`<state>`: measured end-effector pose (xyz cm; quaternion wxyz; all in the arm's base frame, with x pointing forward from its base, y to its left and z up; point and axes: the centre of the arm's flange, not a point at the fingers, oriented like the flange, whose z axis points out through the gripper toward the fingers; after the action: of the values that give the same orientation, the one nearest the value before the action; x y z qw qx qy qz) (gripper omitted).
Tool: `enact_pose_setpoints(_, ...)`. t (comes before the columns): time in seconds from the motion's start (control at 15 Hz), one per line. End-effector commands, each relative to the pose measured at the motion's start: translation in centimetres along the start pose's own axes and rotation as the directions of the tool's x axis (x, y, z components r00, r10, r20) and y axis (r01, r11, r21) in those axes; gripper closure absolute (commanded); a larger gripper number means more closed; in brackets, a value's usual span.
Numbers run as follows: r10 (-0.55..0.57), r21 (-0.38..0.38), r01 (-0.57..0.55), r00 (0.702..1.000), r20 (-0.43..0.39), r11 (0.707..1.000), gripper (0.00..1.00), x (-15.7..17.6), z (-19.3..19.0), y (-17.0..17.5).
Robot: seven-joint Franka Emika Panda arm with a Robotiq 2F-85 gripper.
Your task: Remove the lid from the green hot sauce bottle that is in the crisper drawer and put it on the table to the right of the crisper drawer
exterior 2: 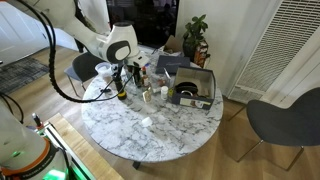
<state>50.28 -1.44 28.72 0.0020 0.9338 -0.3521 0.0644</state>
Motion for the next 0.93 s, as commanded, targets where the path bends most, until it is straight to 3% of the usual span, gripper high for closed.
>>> enact_pose_setpoints(0.0,0.04,-0.007,-0.041,0.997,-0.062,0.999,0.93,1.0,3.3,1.2)
enact_pose_setpoints(0.4,0.051,-0.005,-0.052,0.997,-0.066,0.999,0.93,1.6,9.6,2.8)
enact_pose_setpoints(0.87,0.122,0.007,-0.122,0.991,-0.061,0.993,0.93,1.6,13.8,4.7)
